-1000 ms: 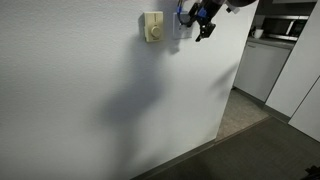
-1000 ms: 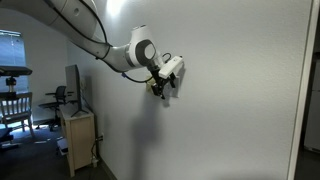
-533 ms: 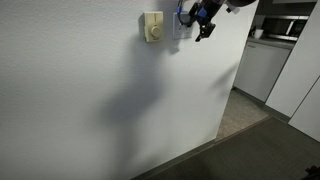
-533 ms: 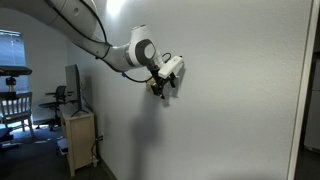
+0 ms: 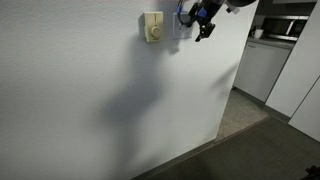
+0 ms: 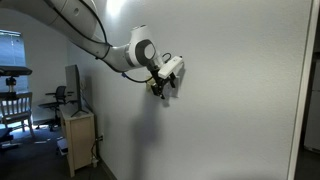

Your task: Turn off the right light switch and then the left light switch, turn the right light switch back on

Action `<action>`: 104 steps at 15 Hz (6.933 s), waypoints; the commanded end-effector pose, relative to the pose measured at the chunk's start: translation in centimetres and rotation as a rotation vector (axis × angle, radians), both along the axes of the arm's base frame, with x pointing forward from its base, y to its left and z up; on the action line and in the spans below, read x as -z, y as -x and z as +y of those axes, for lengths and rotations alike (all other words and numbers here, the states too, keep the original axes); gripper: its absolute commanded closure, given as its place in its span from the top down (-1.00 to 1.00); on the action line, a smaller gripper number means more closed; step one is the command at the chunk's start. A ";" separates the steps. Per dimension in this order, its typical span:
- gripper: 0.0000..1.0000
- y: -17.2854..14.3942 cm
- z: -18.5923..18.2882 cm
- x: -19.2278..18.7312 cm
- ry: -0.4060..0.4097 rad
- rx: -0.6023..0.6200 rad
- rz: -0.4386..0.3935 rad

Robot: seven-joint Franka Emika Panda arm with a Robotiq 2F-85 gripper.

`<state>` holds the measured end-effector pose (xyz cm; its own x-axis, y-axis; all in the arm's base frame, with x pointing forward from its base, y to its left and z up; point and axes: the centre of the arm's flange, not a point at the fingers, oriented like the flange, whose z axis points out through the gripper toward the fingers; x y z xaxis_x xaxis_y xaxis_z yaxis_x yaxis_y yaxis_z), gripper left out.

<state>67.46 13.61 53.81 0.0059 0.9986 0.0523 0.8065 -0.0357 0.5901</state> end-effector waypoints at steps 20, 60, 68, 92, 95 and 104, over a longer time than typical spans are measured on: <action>1.00 -0.4 0.9 -3.9 0.165 -0.024 -0.045; 1.00 -1.9 3.1 -2.6 0.087 0.115 0.003; 1.00 -1.4 4.0 -3.8 0.125 0.100 0.028; 1.00 -2.8 6.8 -0.3 0.107 0.036 0.172; 1.00 -2.7 7.2 0.3 0.103 0.037 0.186; 1.00 -2.0 7.4 0.0 0.101 0.040 0.172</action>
